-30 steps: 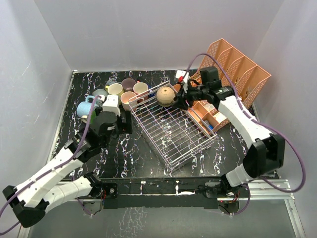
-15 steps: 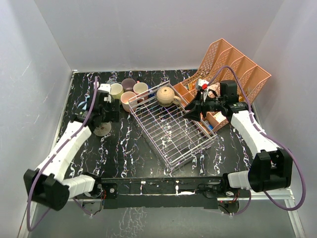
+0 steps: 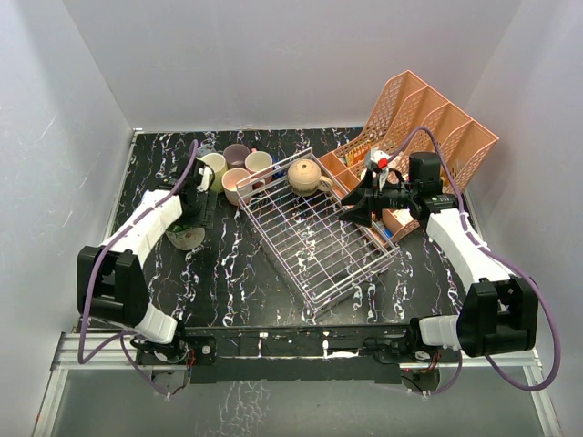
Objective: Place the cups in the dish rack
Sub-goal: Adjust the cup at the center of the board.
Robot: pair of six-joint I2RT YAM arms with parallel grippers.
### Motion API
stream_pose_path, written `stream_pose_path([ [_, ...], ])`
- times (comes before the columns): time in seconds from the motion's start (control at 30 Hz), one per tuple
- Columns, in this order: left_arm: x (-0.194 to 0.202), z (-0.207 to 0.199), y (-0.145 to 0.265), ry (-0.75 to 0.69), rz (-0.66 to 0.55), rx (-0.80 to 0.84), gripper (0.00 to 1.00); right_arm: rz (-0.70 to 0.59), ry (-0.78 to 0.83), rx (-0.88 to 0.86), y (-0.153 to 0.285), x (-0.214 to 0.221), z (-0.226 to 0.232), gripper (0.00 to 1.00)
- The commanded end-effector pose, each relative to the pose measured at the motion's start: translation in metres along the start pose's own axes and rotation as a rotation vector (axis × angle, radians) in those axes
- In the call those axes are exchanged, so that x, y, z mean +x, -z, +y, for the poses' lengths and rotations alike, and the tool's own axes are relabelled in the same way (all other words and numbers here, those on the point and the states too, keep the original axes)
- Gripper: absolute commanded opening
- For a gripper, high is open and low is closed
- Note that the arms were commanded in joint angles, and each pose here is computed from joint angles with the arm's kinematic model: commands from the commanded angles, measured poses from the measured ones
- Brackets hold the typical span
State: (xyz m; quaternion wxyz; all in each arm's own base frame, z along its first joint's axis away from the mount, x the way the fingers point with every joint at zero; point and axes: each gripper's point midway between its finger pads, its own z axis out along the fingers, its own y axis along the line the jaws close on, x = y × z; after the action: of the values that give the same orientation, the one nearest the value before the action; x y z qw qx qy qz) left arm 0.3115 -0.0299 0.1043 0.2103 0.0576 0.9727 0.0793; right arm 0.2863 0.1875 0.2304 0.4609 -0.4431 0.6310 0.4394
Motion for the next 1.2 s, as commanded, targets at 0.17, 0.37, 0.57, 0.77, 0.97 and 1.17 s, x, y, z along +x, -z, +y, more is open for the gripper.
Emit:
stream_pose_path([
  [0.17, 0.005, -0.013, 0.008, 0.043, 0.015, 0.115, 0.36, -0.033, 0.07, -0.01, 0.002, -0.012, 0.001, 0.54],
  [0.37, 0.007, -0.021, 0.014, 0.119, -0.007, 0.151, 0.03, -0.035, 0.073, -0.001, 0.005, -0.012, 0.001, 0.54],
  [0.57, -0.005, -0.045, 0.028, 0.271, -0.054, 0.275, 0.0, -0.039, 0.074, -0.001, 0.008, -0.012, 0.001, 0.54],
  [0.77, -0.018, -0.05, 0.042, 0.537, -0.117, 0.295, 0.0, -0.04, 0.073, 0.003, 0.01, -0.01, 0.0, 0.54],
  [0.97, -0.019, -0.043, 0.046, 0.714, -0.153, 0.253, 0.0, -0.039, 0.066, 0.001, 0.01, -0.008, -0.001, 0.54],
  [1.17, -0.015, -0.045, 0.044, 0.733, -0.172, 0.26, 0.17, -0.039, 0.062, 0.016, 0.013, -0.006, -0.005, 0.54],
])
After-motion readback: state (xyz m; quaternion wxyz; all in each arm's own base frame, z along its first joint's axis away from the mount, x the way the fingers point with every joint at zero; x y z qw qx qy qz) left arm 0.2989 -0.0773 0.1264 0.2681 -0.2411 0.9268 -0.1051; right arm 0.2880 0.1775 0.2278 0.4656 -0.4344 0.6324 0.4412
